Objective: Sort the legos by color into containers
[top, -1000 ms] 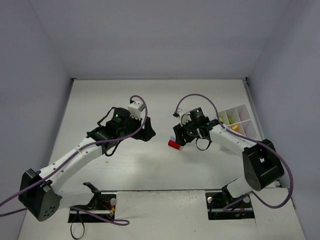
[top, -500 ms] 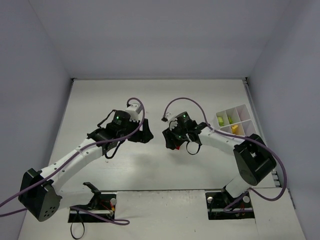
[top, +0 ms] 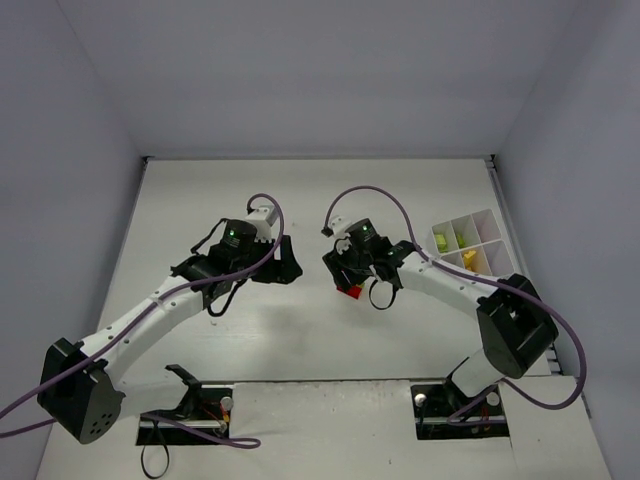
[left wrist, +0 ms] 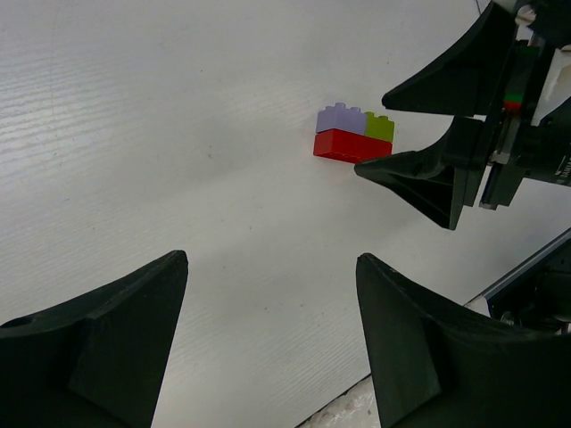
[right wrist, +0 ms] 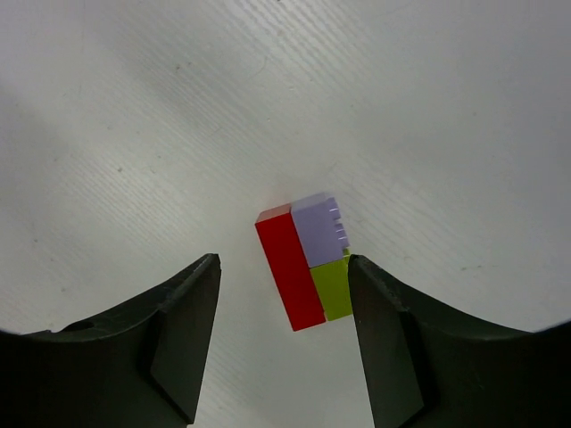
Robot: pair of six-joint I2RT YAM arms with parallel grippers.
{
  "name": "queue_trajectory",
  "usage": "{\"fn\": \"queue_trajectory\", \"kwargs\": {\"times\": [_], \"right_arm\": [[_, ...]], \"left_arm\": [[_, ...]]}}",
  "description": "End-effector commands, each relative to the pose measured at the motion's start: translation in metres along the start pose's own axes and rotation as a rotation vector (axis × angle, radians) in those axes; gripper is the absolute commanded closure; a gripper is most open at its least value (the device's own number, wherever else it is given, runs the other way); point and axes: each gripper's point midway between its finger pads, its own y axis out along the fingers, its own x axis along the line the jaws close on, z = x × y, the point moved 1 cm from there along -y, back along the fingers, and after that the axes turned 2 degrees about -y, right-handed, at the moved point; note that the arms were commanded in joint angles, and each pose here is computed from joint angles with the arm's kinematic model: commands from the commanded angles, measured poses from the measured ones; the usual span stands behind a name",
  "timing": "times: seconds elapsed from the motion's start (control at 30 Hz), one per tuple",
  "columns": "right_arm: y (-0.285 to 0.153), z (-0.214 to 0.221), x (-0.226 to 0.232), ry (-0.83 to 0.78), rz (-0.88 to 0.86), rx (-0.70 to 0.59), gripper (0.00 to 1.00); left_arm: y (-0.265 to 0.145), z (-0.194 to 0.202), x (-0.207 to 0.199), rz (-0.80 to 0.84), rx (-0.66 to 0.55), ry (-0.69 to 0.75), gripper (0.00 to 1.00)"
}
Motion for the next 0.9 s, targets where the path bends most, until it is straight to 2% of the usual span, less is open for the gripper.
{"fn": "queue_trajectory", "kwargs": {"times": [0.0,0.27,0.4,0.73,0.87], "right_arm": [[-0.021,-0.023,-0.020,-0.059,0.106,-0.043,0.44],[-0.008,0.010,-0.022,-0.065,0.106,0.079,0.40],[-0.006,0.014,-0.021,-0.077,0.096,0.101,0.36],[0.012,0.037,-0.020,-0.118,0.054,0.211,0.38],[0.016,0.040,-0.020,-0.130,0.045,0.220,0.42]], "left_arm": [[-0.008,-0.018,-0.011,0.036,-0.061,-0.017,0.30],[-0.007,-0.015,-0.012,0.043,-0.047,-0.035,0.30],[-0.007,-0.014,-0.013,0.051,-0.044,-0.035,0.30],[-0.009,-0.015,-0.014,0.054,-0.042,-0.040,0.30],[-0.008,-0.015,-0.015,0.057,-0.042,-0.043,0.30]]}}
